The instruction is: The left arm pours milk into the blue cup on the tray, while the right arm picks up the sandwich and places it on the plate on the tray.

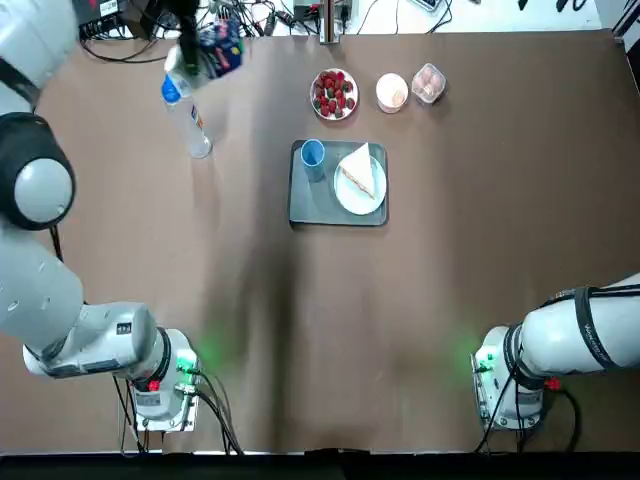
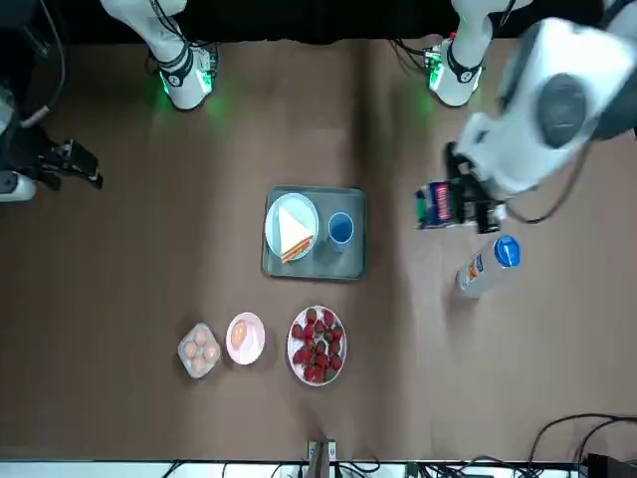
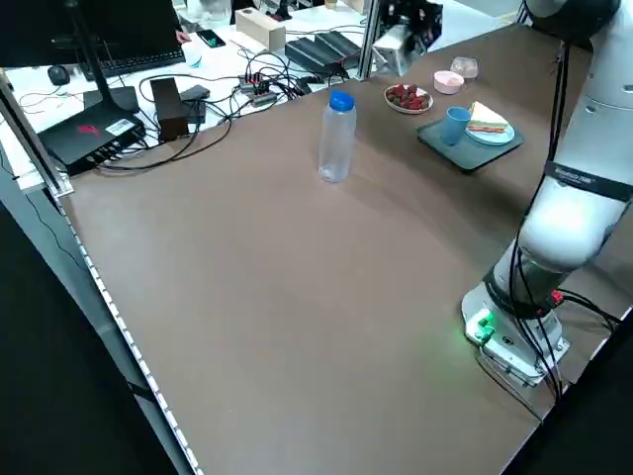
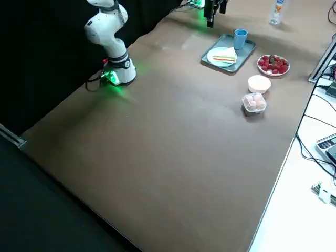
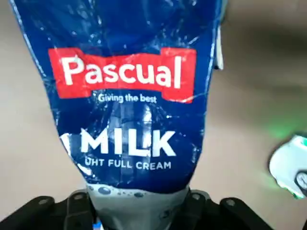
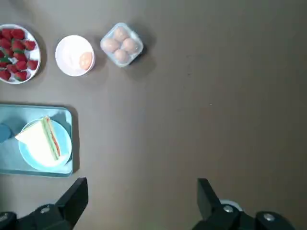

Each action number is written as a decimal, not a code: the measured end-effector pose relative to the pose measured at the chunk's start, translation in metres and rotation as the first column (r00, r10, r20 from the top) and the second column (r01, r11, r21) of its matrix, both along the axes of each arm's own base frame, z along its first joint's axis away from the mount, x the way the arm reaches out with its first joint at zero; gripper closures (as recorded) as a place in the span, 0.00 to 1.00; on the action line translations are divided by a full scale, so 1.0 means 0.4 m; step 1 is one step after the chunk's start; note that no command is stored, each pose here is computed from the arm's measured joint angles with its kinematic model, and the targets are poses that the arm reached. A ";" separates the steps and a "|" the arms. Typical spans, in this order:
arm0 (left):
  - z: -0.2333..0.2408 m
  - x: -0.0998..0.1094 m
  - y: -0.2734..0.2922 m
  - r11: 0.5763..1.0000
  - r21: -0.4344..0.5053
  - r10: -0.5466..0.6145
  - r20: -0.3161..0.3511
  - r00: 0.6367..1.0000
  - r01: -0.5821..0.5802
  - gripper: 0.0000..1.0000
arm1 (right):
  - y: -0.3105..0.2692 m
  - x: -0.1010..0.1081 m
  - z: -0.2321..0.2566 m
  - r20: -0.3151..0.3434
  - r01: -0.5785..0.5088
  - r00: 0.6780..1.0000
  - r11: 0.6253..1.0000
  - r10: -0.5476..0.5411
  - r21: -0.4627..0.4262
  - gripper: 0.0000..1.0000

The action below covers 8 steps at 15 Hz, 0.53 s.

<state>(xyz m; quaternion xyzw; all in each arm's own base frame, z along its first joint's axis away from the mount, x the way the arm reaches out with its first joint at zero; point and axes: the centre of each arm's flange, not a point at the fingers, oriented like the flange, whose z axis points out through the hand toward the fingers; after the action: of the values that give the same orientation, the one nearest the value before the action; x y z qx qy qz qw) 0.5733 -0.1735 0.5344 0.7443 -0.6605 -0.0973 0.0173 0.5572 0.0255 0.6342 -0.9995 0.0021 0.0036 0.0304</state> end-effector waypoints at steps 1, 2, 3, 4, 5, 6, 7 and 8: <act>0.025 0.003 0.067 1.000 -0.030 0.004 -0.011 1.000 -0.005 0.44 | -0.020 -0.004 0.007 0.005 0.011 1.000 1.000 -0.011 0.000 0.00; 0.045 0.004 0.130 0.998 -0.068 0.005 -0.021 1.000 -0.007 0.43 | -0.035 -0.009 0.012 0.009 0.016 1.000 1.000 -0.016 -0.002 0.00; 0.061 0.004 0.194 0.994 -0.111 0.003 -0.031 0.999 -0.007 0.43 | -0.043 -0.013 0.016 0.011 0.018 1.000 1.000 -0.018 -0.011 0.00; 0.073 0.004 0.260 0.988 -0.157 -0.002 -0.039 0.999 -0.005 0.43 | -0.043 -0.015 0.016 0.011 0.017 1.000 1.000 -0.016 -0.018 0.00; 0.082 0.005 0.328 0.979 -0.205 -0.010 -0.040 0.999 0.002 0.43 | -0.039 -0.016 0.014 0.010 0.013 1.000 1.000 -0.013 -0.023 0.00; 0.087 0.005 0.401 0.966 -0.258 -0.020 -0.034 0.999 0.011 0.43 | -0.033 -0.016 0.011 0.007 0.007 1.000 1.000 -0.007 -0.025 0.00; 0.089 0.004 0.475 0.951 -0.310 -0.030 -0.023 0.999 0.021 0.43 | -0.027 -0.016 0.007 0.003 0.003 1.000 1.000 -0.003 -0.026 0.00; 0.089 -0.001 0.553 0.931 -0.362 -0.041 -0.006 0.999 0.036 0.42 | -0.023 -0.017 0.004 0.001 0.000 1.000 1.000 0.000 -0.027 0.00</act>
<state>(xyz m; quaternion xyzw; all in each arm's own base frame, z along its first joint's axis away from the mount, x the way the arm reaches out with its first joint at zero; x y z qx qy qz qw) 0.5730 0.0476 0.5699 0.7145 -0.6816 0.0205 0.1566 0.5506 0.0163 0.6356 -0.9998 0.0022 0.0033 0.0169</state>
